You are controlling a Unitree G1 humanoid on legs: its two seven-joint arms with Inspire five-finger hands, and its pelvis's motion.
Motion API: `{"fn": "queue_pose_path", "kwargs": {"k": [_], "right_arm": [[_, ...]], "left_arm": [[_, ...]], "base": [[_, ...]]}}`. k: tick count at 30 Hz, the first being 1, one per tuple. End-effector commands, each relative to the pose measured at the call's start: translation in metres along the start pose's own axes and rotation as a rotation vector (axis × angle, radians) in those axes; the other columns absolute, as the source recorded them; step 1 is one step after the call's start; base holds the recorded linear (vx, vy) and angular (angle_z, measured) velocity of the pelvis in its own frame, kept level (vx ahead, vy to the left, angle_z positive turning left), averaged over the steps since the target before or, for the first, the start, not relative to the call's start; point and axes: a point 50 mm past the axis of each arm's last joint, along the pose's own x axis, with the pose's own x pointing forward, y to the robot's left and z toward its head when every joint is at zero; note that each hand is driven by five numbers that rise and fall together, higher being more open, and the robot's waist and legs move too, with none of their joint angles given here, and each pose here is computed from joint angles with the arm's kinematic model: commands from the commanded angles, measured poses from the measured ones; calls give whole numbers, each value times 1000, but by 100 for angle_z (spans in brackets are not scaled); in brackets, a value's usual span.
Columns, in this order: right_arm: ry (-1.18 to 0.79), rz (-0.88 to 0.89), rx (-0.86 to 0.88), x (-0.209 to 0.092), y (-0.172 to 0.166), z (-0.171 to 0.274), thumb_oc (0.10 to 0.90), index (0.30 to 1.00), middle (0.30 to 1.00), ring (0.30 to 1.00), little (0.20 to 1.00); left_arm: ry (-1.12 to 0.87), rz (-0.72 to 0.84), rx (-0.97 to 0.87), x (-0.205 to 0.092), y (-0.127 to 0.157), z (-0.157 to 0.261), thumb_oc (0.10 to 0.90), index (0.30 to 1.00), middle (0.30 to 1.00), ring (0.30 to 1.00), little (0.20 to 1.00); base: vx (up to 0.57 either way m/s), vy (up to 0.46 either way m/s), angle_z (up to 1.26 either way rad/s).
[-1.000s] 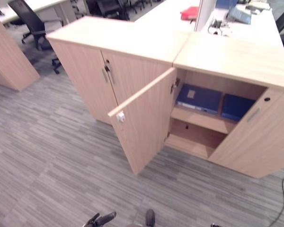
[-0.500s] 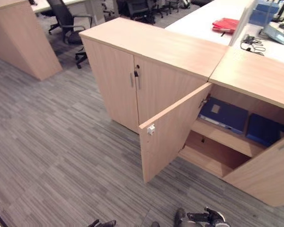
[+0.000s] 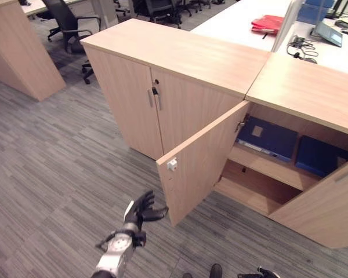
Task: Put the empty folder in the office cabinet
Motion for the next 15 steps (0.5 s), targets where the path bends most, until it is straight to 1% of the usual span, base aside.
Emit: {"fn": "queue_pose_path", "kwargs": {"k": [1, 2, 9, 10, 13, 15], "right_arm": [[95, -38, -50, -3, -16, -31, 800, 900, 900, 900, 900], [95, -38, -50, -3, -16, -31, 800, 900, 900, 900, 900], [116, -39, -54, -5, -21, -41, 800, 900, 900, 900, 900], [118, -37, -53, -5, -21, -41, 800, 900, 900, 900, 900], [123, -33, -51, -5, -21, -42, 800, 900, 900, 900, 900], [126, -33, -50, -5, -21, -41, 800, 900, 900, 900, 900]], "left_arm": [[-167, 39, 120, 13, 13, 47, 800, 900, 900, 900, 900], [-167, 39, 120, 13, 13, 47, 800, 900, 900, 900, 900], [-288, 32, 210, 35, 6, 104, 800, 900, 900, 900, 900], [-333, 12, 232, 38, -1, 120, 800, 900, 900, 900, 900], [-424, -52, 249, 36, -19, 145, 800, 900, 900, 900, 900], [-544, -187, 272, 25, -49, 168, 800, 900, 900, 900, 900]], "base": [[51, -37, -13], [33, -28, -7], [21, -25, -11], [14, -27, -11], [-2, -5, -2], [-8, -6, -12]]}}
